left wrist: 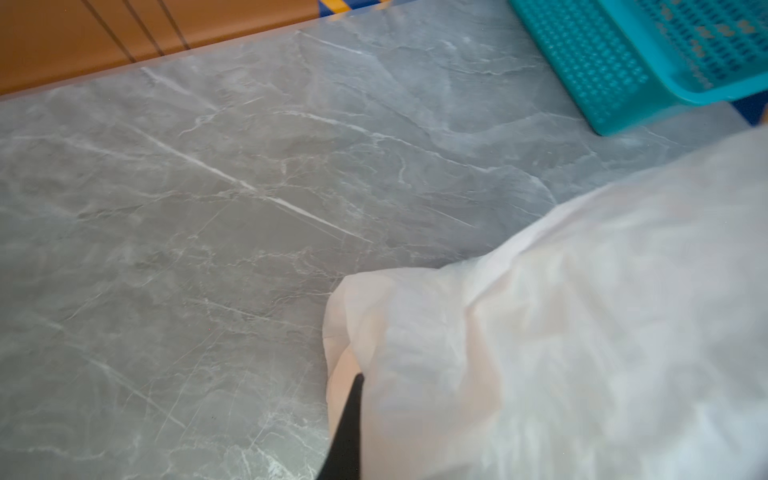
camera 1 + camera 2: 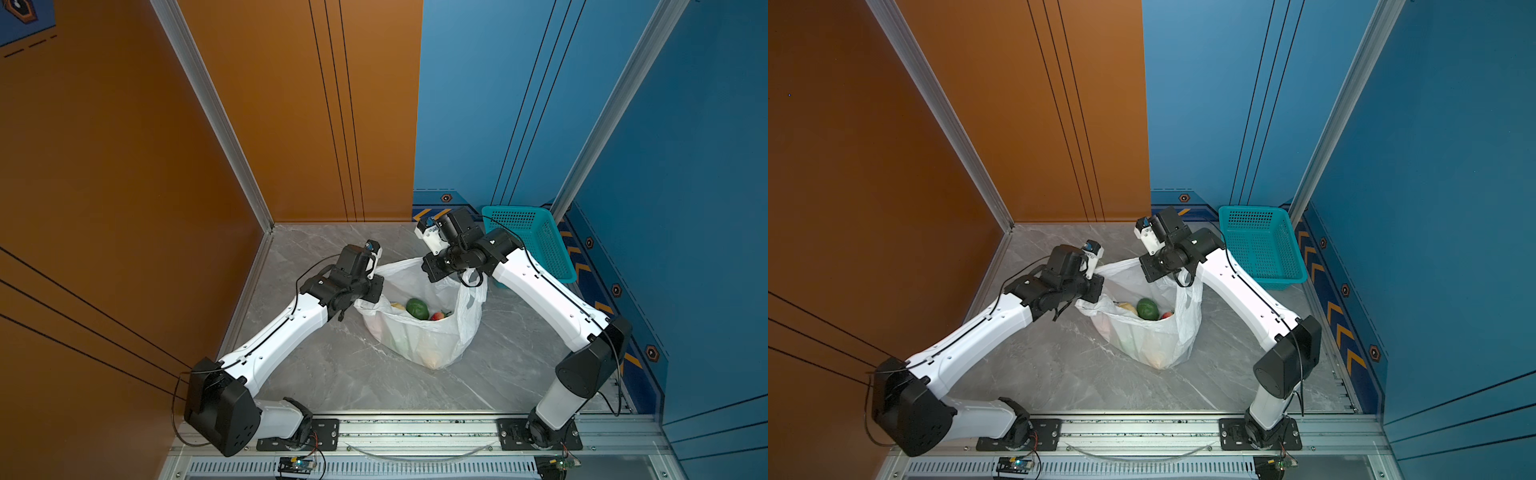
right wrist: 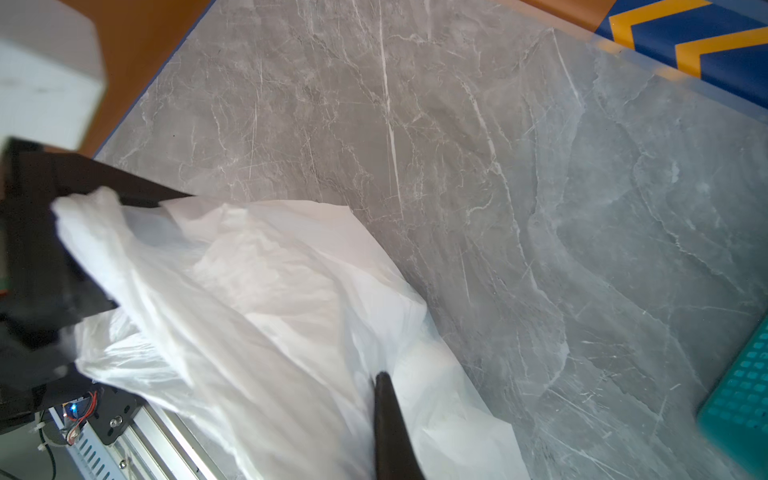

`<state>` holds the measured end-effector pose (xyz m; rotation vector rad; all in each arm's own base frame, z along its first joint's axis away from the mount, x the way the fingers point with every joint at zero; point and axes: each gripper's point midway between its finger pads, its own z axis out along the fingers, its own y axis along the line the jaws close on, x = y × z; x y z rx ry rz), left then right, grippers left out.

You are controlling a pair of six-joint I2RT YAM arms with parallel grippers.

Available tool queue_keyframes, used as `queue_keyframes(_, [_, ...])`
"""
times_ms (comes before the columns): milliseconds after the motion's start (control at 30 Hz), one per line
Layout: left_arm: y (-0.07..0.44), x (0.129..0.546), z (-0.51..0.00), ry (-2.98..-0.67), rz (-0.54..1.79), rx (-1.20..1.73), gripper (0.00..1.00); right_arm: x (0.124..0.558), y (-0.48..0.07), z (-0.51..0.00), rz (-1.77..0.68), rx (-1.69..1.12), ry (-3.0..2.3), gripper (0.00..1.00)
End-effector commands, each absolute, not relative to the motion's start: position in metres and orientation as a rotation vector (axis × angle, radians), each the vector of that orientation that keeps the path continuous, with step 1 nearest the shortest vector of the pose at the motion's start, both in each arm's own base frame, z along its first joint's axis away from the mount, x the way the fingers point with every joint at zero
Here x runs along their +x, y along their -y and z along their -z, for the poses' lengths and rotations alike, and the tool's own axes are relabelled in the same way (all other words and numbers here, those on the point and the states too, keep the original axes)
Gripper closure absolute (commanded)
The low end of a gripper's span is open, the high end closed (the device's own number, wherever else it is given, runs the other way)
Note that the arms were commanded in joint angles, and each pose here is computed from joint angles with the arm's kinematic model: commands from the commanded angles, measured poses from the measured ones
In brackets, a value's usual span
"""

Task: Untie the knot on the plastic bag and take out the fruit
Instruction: 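Move the left gripper above the bag opening toward the fruit inside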

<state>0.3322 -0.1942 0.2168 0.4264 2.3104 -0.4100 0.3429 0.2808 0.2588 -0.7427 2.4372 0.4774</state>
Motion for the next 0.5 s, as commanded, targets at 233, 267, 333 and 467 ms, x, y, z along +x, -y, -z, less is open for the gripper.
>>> queue_keyframes(233, [0.219,0.276,-0.232,-2.352,0.809,0.343,1.0,0.344,-0.249,-0.245,-0.486,-0.665,-2.499,0.6])
queue_keyframes(267, [0.22,0.275,-0.234,-2.359,0.815,0.328,1.0,0.34,-0.248,-0.256,-0.502,-0.656,-2.477,0.46])
queue_keyframes(333, [0.22,0.274,-0.237,-2.376,0.798,0.308,1.0,0.33,-0.245,-0.279,-0.542,-0.635,-2.441,0.26])
queue_keyframes(467, [0.222,0.27,-0.24,-2.416,0.785,0.307,1.0,0.302,-0.239,-0.315,-0.607,-0.621,-2.408,0.09])
